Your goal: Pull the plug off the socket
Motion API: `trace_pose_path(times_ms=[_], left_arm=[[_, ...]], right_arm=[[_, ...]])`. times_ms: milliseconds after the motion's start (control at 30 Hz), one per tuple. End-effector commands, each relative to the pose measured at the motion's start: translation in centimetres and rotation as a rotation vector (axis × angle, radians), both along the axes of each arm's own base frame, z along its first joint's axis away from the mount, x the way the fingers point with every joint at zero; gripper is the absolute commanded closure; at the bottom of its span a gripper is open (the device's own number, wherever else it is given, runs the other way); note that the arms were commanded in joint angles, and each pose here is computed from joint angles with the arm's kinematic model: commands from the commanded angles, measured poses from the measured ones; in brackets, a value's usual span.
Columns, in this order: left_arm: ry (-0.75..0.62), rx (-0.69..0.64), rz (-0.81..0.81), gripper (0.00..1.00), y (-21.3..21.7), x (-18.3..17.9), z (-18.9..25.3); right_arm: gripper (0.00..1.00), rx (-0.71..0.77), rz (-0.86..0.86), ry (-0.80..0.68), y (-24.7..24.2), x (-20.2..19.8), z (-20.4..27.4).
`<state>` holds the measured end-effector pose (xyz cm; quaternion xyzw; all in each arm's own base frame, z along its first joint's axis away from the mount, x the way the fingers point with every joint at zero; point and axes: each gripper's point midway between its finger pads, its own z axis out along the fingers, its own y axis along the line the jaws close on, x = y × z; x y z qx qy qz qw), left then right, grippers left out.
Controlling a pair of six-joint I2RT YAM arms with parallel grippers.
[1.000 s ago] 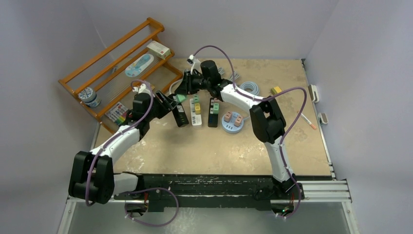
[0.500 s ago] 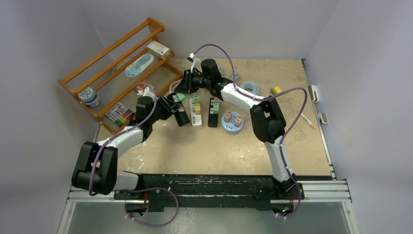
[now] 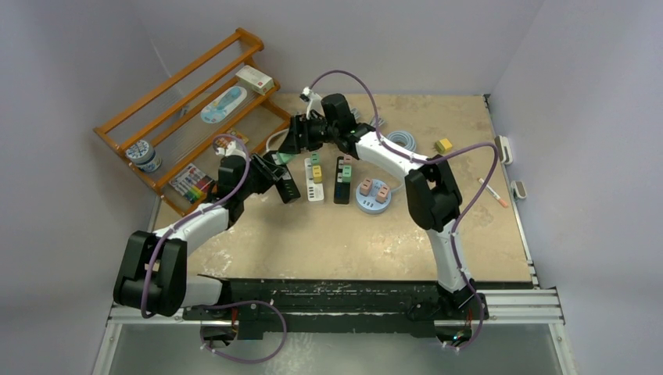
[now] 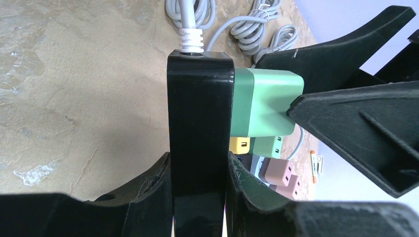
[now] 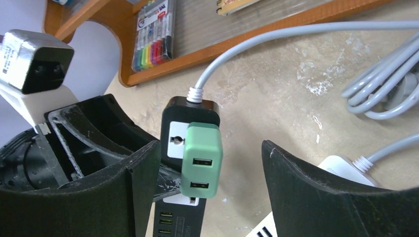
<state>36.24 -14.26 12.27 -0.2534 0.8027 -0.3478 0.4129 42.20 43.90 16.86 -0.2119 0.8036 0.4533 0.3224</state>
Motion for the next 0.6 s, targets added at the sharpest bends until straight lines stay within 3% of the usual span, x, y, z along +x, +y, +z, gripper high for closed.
trace_pose_path(times_ms=[0,433,500,567], left_arm=[[-0.138,-0.011,0.018,1.0,0.2,1.4,4.1],[-0.135,0.002,0.024,1.0,0.3,1.4,3.8],[-0.134,0.008,0.028,1.0,0.5,1.4,3.8],[-0.134,0.014,0.029,1.0,0.5,1.4,3.8]], right_arm=[[0.25,-0.006,0.017,-0.054,0.0,0.1,2.0],[0.29,-0.037,0.112,-0.058,1.7,-1.9,0.9],[0.4,-0.041,0.128,-0.05,1.9,-2.3,0.5],[0.71,-0.046,0.141,-0.039,2.0,-2.6,0.0]])
